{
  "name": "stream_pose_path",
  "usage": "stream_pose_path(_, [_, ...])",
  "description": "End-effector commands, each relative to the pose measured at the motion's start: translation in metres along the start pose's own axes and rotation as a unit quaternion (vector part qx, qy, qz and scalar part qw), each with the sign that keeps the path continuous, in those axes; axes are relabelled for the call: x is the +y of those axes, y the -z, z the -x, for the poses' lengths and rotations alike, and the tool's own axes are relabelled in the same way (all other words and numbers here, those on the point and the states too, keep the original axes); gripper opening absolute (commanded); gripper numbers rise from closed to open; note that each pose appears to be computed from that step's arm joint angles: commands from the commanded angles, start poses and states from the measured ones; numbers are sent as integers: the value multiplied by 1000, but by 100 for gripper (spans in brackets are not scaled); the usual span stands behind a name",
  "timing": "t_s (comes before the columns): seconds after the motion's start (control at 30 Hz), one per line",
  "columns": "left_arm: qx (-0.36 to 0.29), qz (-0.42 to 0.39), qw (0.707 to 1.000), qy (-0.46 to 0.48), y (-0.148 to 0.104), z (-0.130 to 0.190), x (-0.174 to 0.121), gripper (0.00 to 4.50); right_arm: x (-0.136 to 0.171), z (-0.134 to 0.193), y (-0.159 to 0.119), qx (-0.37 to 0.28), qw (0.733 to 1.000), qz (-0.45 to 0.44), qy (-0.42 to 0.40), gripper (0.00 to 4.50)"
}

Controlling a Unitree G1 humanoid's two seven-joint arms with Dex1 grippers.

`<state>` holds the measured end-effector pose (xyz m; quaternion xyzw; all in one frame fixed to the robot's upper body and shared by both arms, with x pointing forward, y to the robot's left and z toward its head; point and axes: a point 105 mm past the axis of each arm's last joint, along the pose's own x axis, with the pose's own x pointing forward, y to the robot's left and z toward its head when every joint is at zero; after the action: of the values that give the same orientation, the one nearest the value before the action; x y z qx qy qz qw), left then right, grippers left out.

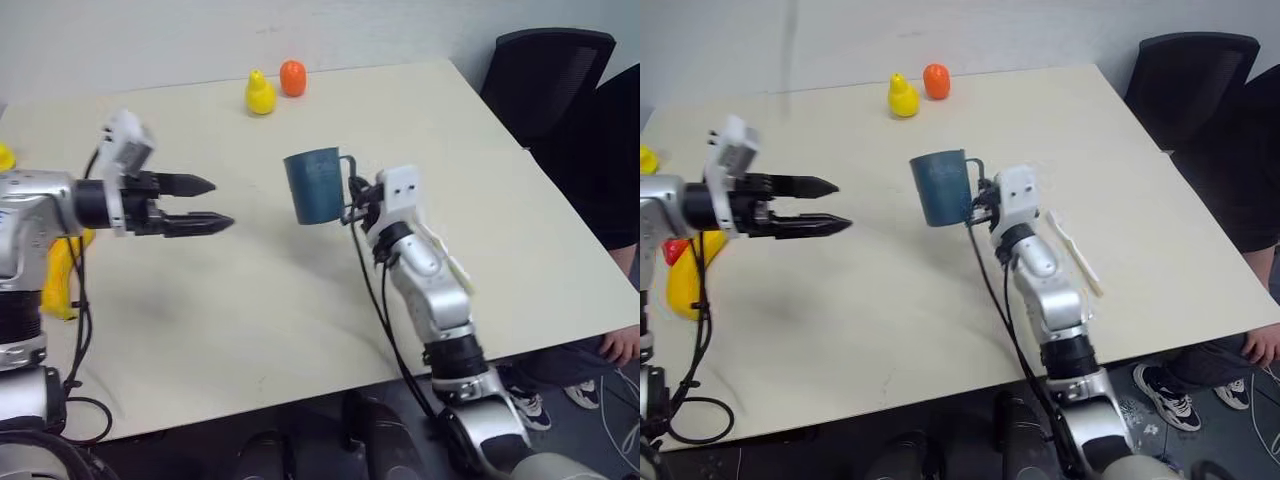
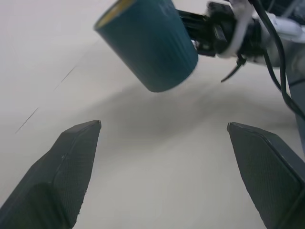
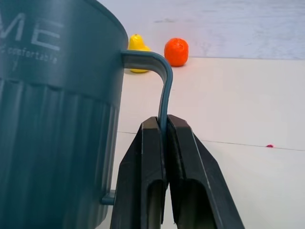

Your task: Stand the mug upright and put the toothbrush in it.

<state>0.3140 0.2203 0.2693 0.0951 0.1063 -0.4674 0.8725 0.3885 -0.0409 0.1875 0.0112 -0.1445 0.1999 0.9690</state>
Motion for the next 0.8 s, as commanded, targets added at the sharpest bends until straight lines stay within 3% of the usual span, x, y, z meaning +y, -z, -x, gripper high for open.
stream_pose_path(0.03, [5, -18, 1000, -10, -7, 12, -4, 450, 28, -9, -6, -49, 998, 23, -30, 1])
stream_pose_path(0.23, [33, -19, 999, 33, -8, 19, -22, 450, 64, -7, 21, -54, 992, 69, -91, 1])
stream_pose_path(0.37, [52, -18, 998, 29, -3, 26, -20, 450, 68, 0, 43, -36, 990, 89, -100, 1])
stream_pose_path(0.53, [51, -25, 998, 22, -4, 24, -14, 450, 70, 3, 51, -33, 986, 110, -117, 1])
stream_pose_path(0.8, [35, -36, 998, 38, -3, 9, -13, 450, 45, 31, 43, -33, 988, 83, -126, 246])
